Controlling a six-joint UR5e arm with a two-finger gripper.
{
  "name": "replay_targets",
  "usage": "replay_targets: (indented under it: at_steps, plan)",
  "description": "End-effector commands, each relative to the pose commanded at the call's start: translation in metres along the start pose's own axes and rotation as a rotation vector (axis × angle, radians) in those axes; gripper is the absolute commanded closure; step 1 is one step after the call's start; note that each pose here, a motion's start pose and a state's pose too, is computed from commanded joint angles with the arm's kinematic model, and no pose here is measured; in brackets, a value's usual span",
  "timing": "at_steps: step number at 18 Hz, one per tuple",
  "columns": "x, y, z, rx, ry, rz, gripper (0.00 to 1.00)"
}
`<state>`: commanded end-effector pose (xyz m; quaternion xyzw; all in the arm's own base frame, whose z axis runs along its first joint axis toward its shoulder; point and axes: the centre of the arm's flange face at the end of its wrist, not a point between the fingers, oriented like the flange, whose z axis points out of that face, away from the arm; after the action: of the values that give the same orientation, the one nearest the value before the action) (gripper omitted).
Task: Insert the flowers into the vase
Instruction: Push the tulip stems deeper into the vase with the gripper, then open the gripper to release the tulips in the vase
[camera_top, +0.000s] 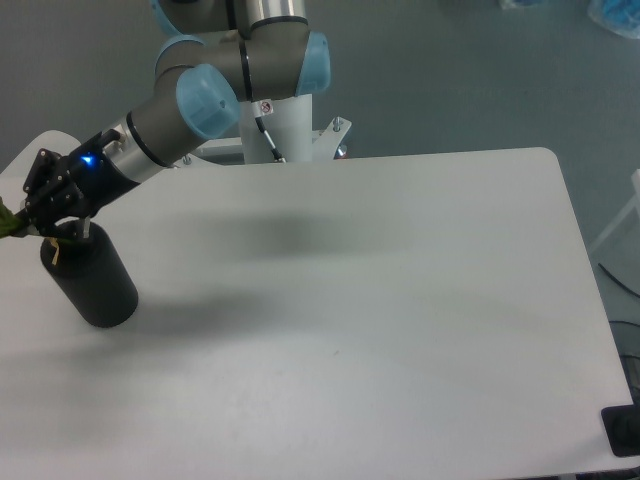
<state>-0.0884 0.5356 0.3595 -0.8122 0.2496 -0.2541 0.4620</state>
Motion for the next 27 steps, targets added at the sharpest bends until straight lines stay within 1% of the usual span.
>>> replay_targets:
  at_steps: [7, 14, 18, 19, 22, 23, 25, 26, 27]
  plan:
    - [-0.006, 0.002, 0.002, -0.001, 0.001, -0.003, 0.98]
    - [-0.023, 0.007, 0.009, -0.007, 0.007, -0.009, 0.97]
    - [-0.027, 0.014, 0.013, -0.013, 0.013, -0.020, 0.90]
    - [-0.028, 0.015, 0.013, -0.013, 0.012, -0.024, 0.86]
    - [-0.027, 0.018, 0.012, -0.015, 0.013, -0.033, 0.60]
    - [-0.026, 0.020, 0.013, -0.017, 0.013, -0.036, 0.56]
    - [-0.026, 0.023, 0.012, -0.018, 0.014, -0.043, 0.42]
    - [-0.027, 0.024, 0.010, -0.017, 0.008, -0.045, 0.27]
    - [-0.026, 0.024, 0.009, -0.016, 0.009, -0.053, 0.22]
